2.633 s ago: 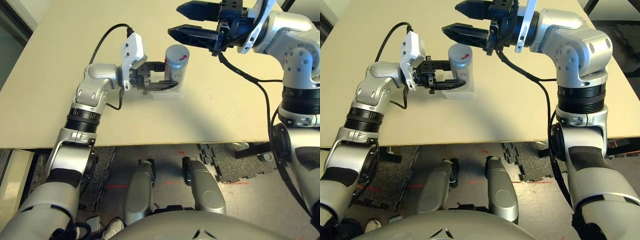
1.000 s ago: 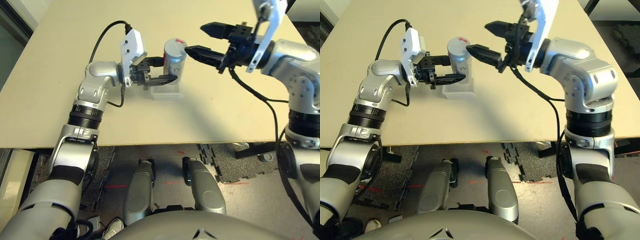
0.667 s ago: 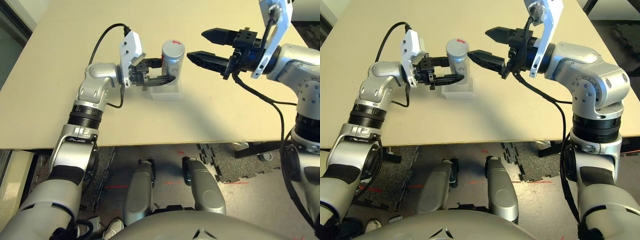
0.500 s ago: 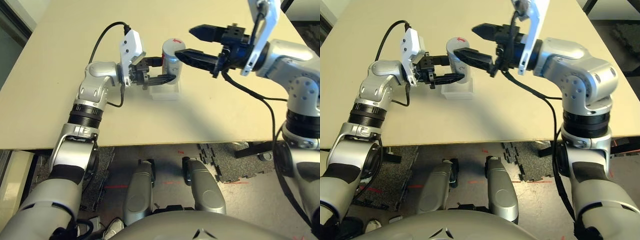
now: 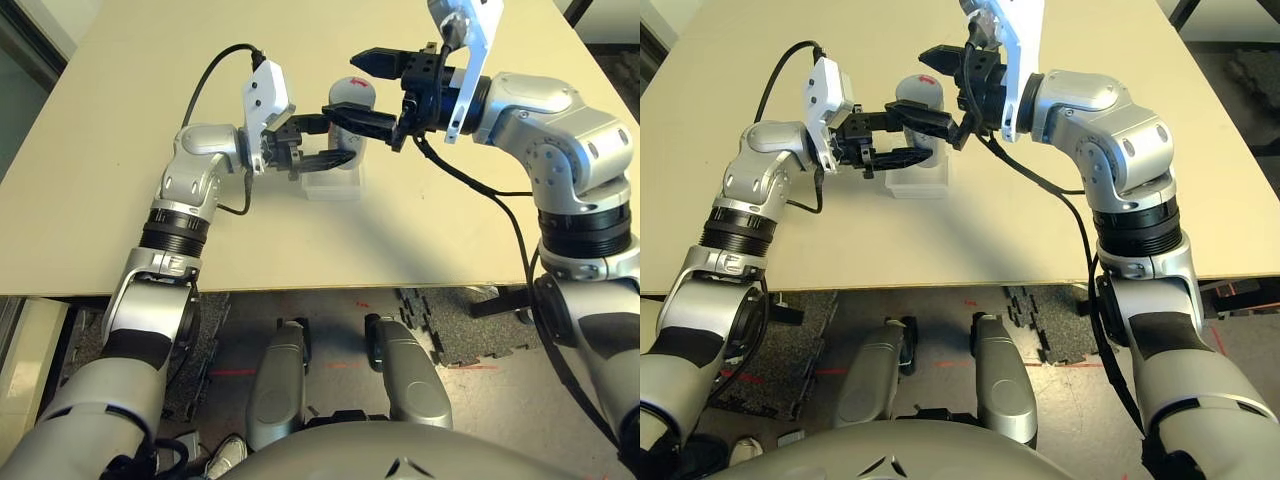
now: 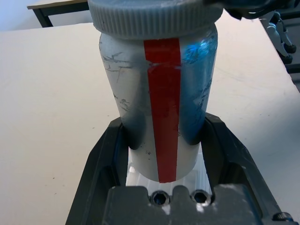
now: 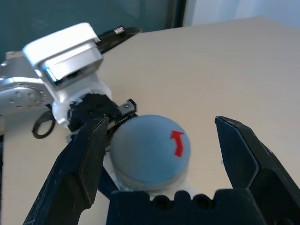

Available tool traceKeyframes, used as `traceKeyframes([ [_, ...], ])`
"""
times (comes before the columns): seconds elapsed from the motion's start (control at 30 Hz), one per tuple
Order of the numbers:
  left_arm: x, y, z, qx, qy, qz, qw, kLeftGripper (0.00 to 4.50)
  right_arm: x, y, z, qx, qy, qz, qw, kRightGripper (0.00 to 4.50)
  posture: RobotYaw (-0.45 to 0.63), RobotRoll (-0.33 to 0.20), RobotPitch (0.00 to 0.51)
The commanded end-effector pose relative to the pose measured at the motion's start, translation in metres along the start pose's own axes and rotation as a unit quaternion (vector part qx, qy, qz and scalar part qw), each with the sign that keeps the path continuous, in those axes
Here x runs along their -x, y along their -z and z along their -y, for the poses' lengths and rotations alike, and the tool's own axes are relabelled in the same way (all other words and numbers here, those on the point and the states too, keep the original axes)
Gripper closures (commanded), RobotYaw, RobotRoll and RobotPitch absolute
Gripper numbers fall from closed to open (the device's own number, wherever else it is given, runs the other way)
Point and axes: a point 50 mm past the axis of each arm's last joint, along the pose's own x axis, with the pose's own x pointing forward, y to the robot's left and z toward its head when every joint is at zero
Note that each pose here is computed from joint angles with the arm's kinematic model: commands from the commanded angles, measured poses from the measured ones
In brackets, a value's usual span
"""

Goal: Pour the medicine from the bottle into the box.

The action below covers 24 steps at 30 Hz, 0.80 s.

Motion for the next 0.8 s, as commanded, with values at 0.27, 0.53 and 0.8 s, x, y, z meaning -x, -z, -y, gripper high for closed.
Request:
traceKeyframes([
  [0.27,-0.001,0.001,0.003,0.001,0.003,-0.001,1.0,2.1,0.013,0.007,0.005,-0.005,0.021,-0.01,1.0,0.0,-0.05,0.0,0.183],
  [0.53,0.0,0.003,0.003,0.003,-0.001,-0.002,1.0,2.1,0.038,0.004,0.01,-0.017,0.059,-0.006,0.998,0.0,-0.06,0.0,0.184],
  [0.8,0.0,0.004,0.001,0.005,-0.005,-0.001,1.0,2.1,0.074,0.003,0.022,-0.029,0.125,-0.015,0.992,0.0,-0.07,0.0,0.186],
])
